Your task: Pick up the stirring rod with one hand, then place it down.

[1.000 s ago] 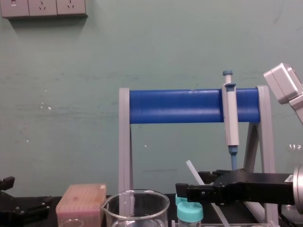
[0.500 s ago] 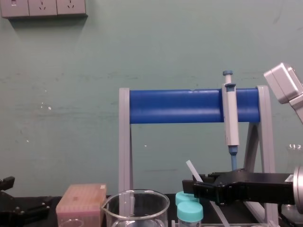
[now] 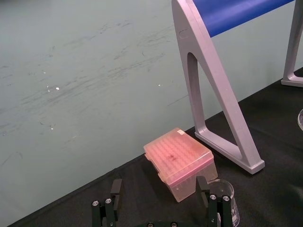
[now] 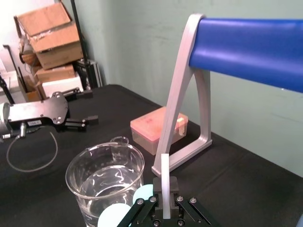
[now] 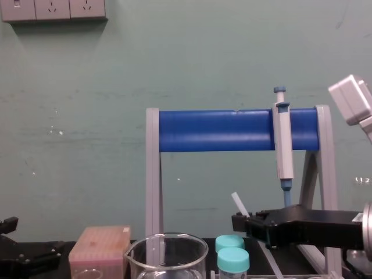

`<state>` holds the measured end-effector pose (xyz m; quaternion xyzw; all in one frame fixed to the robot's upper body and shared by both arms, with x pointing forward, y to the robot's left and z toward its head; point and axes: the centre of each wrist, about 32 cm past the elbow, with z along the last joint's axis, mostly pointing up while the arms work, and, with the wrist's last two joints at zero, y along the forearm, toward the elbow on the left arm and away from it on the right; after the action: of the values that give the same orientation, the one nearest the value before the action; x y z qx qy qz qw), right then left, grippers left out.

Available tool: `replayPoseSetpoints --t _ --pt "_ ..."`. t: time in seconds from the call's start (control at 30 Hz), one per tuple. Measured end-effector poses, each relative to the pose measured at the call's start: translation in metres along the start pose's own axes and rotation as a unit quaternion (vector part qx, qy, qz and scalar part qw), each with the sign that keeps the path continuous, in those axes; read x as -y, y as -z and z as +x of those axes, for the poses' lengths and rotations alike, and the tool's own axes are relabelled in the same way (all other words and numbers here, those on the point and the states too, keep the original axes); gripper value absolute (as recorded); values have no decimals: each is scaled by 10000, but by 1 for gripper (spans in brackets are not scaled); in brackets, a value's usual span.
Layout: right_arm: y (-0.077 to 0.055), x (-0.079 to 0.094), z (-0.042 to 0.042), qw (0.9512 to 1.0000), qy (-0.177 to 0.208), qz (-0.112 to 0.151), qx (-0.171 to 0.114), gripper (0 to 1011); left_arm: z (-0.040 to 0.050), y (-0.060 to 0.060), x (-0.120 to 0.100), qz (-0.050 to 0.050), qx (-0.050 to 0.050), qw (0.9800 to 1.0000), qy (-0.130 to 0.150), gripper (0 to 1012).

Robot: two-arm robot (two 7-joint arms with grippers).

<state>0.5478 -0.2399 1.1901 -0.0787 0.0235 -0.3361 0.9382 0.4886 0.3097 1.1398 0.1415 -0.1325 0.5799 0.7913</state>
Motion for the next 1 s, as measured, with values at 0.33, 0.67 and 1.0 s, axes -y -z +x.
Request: replayPoseSetpoints --t 0.33,0.67,1.0 --pt "108 182 -108 9954 196 928 136 71 0 0 0 0 0 10000 0 1000" --pt "66 416 -185 9784 437 1998 306 70 0 0 0 0 0 10000 0 1000" --pt "-268 576 -46 9542 762 2855 466 71 0 0 0 0 0 10000 0 1000"
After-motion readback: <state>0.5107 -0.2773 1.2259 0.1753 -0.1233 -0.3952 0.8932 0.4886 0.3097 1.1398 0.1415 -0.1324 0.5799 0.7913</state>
